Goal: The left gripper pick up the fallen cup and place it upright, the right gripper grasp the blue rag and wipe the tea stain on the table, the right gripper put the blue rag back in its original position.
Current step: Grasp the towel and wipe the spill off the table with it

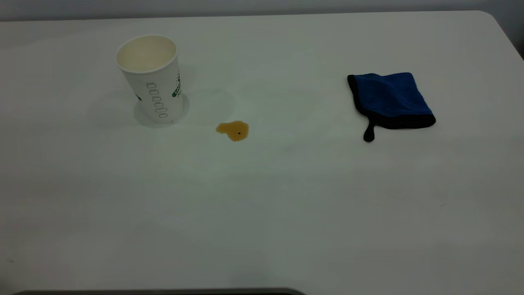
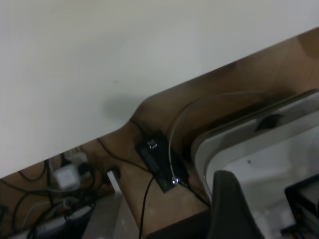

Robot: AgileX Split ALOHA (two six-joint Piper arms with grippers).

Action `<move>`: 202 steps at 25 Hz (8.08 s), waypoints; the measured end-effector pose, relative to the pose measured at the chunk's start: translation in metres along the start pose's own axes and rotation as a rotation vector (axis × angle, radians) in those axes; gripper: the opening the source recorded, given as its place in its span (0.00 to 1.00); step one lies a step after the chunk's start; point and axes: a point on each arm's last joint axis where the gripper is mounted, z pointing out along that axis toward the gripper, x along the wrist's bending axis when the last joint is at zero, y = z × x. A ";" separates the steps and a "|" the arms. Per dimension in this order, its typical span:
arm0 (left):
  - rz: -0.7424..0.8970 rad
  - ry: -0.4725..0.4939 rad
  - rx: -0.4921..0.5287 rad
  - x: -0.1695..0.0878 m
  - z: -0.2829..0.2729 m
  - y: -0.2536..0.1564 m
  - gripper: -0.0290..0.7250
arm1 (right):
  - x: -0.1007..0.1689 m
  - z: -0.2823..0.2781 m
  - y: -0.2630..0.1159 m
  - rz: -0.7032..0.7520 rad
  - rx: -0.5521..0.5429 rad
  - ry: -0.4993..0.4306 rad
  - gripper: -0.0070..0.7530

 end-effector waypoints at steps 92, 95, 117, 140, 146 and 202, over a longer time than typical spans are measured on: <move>-0.218 0.197 -0.569 -0.002 -0.034 -0.087 0.66 | 0.024 0.483 0.047 -0.244 0.488 0.295 0.79; -0.218 0.197 -0.569 -0.002 -0.034 -0.087 0.66 | 0.030 0.500 0.034 -0.284 0.487 0.280 0.79; -0.219 0.196 -0.570 -0.002 -0.034 -0.087 0.66 | 0.068 0.512 0.018 -0.447 0.453 0.278 0.06; -0.219 0.196 -0.570 -0.002 -0.034 -0.087 0.66 | 0.255 0.499 0.015 -0.650 0.361 0.664 0.06; -0.219 0.196 -0.570 -0.002 -0.034 -0.087 0.66 | 0.264 0.483 0.000 -0.713 0.490 0.820 0.06; -0.219 0.200 -0.569 -0.002 -0.034 -0.087 0.66 | 0.172 0.520 0.037 -0.557 0.592 0.505 0.06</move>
